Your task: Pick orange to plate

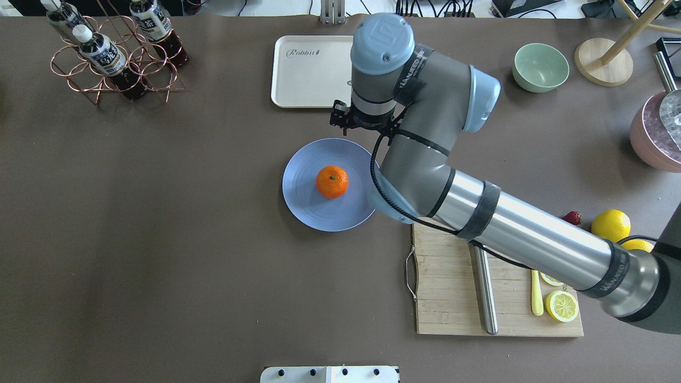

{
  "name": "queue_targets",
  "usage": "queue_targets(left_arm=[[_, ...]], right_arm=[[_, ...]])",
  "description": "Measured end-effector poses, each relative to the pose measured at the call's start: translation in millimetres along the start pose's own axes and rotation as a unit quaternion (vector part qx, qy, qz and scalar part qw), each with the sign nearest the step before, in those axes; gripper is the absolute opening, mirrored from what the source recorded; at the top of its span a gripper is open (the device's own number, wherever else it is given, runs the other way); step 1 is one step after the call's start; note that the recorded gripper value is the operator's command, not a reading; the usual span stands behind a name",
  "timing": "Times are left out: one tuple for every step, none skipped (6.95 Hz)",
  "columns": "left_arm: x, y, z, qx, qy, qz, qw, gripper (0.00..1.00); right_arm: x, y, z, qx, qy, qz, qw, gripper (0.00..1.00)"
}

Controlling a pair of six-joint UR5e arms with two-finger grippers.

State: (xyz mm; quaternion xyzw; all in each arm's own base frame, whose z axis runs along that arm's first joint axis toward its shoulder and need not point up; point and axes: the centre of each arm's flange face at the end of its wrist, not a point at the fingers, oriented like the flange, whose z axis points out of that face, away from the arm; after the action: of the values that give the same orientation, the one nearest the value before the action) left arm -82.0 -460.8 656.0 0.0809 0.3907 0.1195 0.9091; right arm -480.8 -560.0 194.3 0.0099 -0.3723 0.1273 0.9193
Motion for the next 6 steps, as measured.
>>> queue_targets(left_arm=[[-0.7,1.8,1.0,-0.001,0.000,-0.001,1.0000,0.99],[-1.0,2.5,1.5,-0.001,0.000,-0.001,1.0000,0.99],[-1.2,3.1,1.8,-0.002,0.000,-0.002,1.0000,0.99],[-1.3,3.5,2.0,-0.002,0.001,-0.002,1.0000,0.99],[-1.3,3.7,2.1,-0.002,0.001,-0.002,1.0000,0.99],[-1.2,3.7,1.9,-0.002,0.001,-0.002,1.0000,0.99]], right_arm=[[82.9,-39.4,-19.7,-0.003,0.005,-0.037,0.9993,1.00],[181.8,-71.8,-32.5,-0.006,0.014,-0.084,0.9963,1.00],[285.2,-95.4,-40.2,-0.017,0.026,-0.133,0.9907,1.00],[384.8,-109.5,-47.1,-0.032,0.032,-0.175,0.9835,1.00],[476.3,-115.1,-57.0,-0.044,0.029,-0.206,0.9772,1.00],[555.3,-112.7,-65.8,-0.051,0.023,-0.222,0.9735,1.00]])
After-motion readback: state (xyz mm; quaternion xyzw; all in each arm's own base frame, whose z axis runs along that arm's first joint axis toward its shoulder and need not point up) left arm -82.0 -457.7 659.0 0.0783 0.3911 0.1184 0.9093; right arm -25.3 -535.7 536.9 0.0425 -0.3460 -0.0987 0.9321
